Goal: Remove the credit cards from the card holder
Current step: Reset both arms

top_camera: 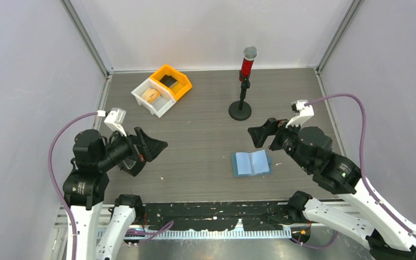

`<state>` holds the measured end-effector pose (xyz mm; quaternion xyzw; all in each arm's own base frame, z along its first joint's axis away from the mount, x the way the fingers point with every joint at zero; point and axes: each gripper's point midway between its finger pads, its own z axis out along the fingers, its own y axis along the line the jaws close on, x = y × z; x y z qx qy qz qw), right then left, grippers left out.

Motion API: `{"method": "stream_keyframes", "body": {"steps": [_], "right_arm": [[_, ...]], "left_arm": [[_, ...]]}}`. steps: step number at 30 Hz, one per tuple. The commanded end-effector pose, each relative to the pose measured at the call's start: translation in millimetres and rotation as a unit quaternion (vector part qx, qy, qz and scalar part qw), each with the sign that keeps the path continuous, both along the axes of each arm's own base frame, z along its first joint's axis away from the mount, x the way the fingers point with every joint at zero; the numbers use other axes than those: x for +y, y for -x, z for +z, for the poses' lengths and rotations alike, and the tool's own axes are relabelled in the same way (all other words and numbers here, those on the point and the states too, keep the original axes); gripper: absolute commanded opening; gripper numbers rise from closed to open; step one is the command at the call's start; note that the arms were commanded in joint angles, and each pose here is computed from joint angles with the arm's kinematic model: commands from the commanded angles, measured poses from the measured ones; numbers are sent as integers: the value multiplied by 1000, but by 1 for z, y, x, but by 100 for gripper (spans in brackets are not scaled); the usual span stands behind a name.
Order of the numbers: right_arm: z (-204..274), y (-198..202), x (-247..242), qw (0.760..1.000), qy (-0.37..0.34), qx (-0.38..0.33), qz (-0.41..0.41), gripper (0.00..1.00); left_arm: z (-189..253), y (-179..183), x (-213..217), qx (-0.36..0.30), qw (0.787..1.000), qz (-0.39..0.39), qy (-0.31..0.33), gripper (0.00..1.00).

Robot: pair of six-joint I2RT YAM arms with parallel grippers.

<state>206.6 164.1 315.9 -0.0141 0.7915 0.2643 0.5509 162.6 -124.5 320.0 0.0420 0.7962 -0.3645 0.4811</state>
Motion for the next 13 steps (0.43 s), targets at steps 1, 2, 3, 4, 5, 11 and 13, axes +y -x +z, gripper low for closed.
{"method": "stream_keyframes", "body": {"steps": [1,2,3,4,5,11,13], "right_arm": [[8,1,2,999,-28,-20,3,95],[10,2,1,999,-31,-21,4,95],[9,3,1,999,-34,-20,5,96],[9,4,1,999,-36,-20,5,95],[9,5,1,999,-38,-19,7,95],[2,7,5,999,-38,-10,17,95],[1,8,5,999,-40,-10,18,95]], "left_arm": [[7,-1,-3,-27,1000,-6,10,99],[6,-1,-2,-29,1000,-5,10,99],[4,-3,-1,-29,1000,-1,9,99],[3,-4,-1,-30,1000,3,9,99],[2,-5,0,-30,999,6,9,99],[5,-5,1,-34,999,11,9,99],[5,-5,2,-36,999,13,9,99]]}}
